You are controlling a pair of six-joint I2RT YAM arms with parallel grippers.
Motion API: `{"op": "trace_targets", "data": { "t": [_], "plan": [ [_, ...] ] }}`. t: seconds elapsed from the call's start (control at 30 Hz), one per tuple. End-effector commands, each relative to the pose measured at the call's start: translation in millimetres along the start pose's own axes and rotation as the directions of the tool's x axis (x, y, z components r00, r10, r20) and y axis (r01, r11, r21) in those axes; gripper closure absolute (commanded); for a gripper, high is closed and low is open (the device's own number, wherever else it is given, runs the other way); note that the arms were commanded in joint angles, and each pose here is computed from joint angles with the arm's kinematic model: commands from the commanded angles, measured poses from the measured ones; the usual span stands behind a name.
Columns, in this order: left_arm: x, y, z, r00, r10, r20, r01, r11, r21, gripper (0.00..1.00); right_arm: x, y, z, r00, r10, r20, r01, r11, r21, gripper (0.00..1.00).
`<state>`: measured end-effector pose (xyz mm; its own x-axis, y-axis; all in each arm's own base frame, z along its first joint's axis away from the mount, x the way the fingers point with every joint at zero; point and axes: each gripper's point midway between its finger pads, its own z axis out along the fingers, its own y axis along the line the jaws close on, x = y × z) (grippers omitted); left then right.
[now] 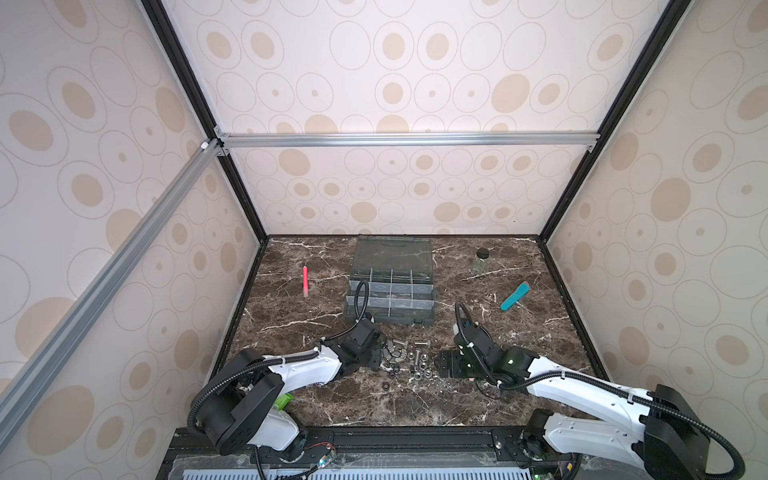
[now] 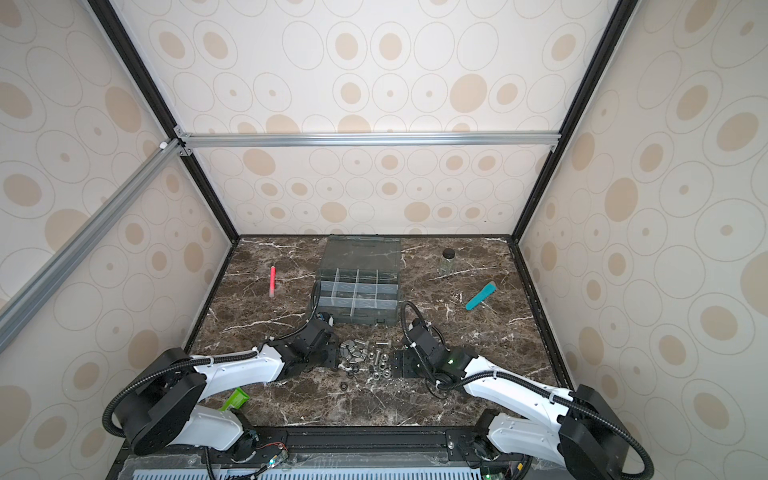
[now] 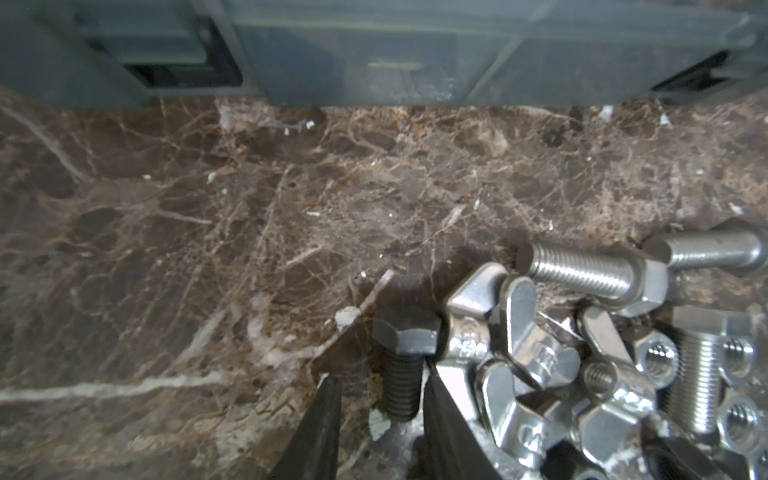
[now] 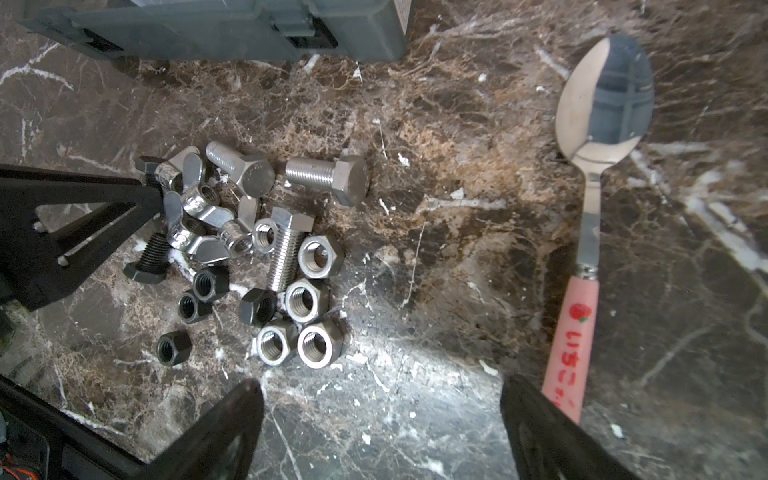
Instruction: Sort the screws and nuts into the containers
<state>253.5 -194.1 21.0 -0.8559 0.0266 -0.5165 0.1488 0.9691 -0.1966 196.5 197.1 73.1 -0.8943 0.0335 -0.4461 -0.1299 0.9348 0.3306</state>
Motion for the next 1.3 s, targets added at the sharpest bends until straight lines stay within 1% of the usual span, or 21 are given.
{"op": "trace_targets", "data": {
  "t": [0.0, 0.3, 0.4, 0.73, 0.83, 0.93, 1.0, 1.1, 1.2, 1.27],
  "plan": [
    [-4.2, -1.6, -0.1, 1.000, 0.031, 0.002, -0.031, 0.999, -0.024, 0.66, -1.5, 0.2, -3.8, 1.000, 0.005, 0.012, -0.005, 1.000, 0.007, 0.07],
    [-5.9, 6.6, 6.3, 0.998, 0.054, -0.016, -0.055, 0.994, -0.093, 0.69, -2.3, 1.2, -3.0, 1.000, 0.014, 0.015, -0.014, 1.000, 0.003, 0.07],
    [-6.4, 9.7, 5.3, 0.998, 0.057, -0.005, -0.057, 0.992, -0.109, 0.73, -2.0, -0.3, -2.7, 1.000, 0.014, 0.017, -0.014, 1.000, 0.008, 0.07],
    [-4.1, 13.5, 8.9, 0.999, 0.051, 0.012, -0.049, 0.992, -0.115, 0.81, -4.9, 4.2, 0.1, 1.000, 0.013, 0.007, -0.013, 1.000, 0.010, 0.07],
    [-3.3, 13.6, 12.3, 0.999, 0.041, 0.026, -0.038, 0.994, -0.107, 0.86, -6.2, 8.1, -2.0, 1.000, 0.009, 0.000, -0.009, 1.000, 0.000, 0.07],
    [-4.1, 12.4, 15.7, 0.999, 0.041, 0.018, -0.039, 0.993, -0.112, 0.88, -6.6, 8.3, -7.4, 1.000, -0.003, -0.006, 0.003, 1.000, 0.004, 0.07],
    [-8.2, 9.3, 15.5, 0.999, 0.043, 0.023, -0.040, 0.993, -0.107, 0.89, -7.4, 6.0, -11.4, 1.000, -0.008, -0.002, 0.008, 1.000, 0.013, 0.07],
    [-25.1, 1.3, 7.5, 0.997, 0.043, 0.060, -0.037, 0.995, -0.097, 0.90, -6.9, 3.3, -15.9, 1.000, -0.014, 0.001, 0.014, 1.000, 0.021, 0.07],
    [-51.2, -11.9, -6.9, 0.991, 0.031, 0.128, -0.023, 0.998, -0.060, 0.90, -5.3, 2.5, -17.7, 1.000, -0.010, -0.003, 0.010, 1.000, 0.021, 0.07],
    [-77.4, -19.0, -17.8, 0.981, 0.037, 0.192, -0.027, 0.998, -0.053, 0.89, -5.0, 3.9, -18.7, 1.000, -0.011, -0.008, 0.012, 1.000, 0.014, 0.06]
  ]
}}
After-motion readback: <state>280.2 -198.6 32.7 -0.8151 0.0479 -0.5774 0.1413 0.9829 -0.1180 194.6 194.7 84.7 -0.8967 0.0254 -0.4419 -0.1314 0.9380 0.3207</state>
